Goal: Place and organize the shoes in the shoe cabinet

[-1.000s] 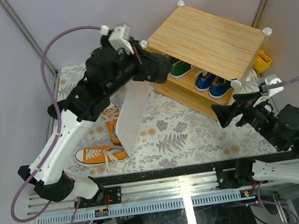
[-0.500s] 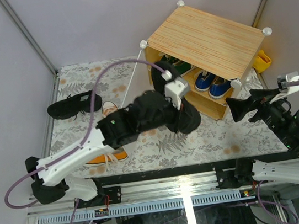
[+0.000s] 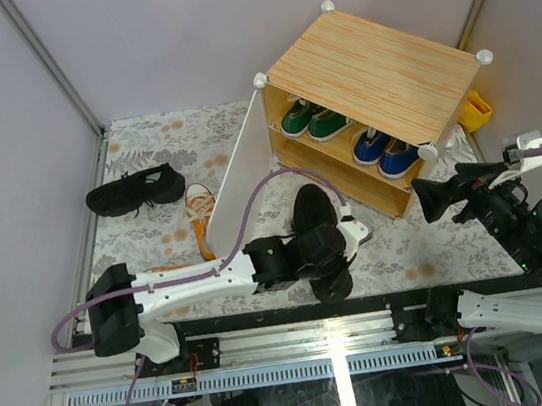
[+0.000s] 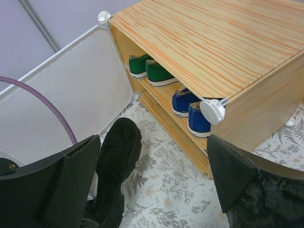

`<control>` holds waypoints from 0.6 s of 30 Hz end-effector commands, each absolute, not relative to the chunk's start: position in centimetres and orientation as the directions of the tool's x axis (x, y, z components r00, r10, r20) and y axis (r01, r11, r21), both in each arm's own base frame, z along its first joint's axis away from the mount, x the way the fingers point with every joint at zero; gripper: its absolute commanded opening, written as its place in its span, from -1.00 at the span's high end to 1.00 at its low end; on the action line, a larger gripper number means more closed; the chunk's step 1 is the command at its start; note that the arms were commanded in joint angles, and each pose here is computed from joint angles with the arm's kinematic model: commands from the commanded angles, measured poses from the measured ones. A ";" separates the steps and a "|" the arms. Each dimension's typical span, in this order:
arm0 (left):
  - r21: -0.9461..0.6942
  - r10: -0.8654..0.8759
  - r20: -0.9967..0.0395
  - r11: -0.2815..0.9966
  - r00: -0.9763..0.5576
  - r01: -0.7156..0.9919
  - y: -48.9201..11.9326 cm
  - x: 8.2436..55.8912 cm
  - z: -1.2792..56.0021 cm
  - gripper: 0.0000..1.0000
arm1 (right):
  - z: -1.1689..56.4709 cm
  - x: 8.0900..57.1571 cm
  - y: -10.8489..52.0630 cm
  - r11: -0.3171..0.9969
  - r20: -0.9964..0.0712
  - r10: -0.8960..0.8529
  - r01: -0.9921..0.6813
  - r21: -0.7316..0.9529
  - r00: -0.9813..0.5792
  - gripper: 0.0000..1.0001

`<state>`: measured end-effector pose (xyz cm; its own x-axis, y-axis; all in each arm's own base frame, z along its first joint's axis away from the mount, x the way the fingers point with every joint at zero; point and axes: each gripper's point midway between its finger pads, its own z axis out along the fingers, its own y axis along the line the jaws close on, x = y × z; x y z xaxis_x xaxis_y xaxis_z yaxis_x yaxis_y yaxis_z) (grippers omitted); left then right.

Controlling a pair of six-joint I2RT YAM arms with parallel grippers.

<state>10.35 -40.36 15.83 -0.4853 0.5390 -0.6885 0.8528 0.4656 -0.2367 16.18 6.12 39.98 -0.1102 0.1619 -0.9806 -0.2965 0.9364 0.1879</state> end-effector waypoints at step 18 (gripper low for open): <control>-0.087 0.383 -0.848 0.583 -0.367 0.808 -40.8 15.1 20.7 -1.00 | 39.0 16.1 6.4 0.930 -0.974 0.185 -0.297 0.216 -0.130 -0.99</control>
<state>12.94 -40.24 12.17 -0.4583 0.5327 -0.7115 0.8274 0.5480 -0.1227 15.99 6.12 38.64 -0.1384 0.1531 -0.9785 -0.2955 0.9366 0.1883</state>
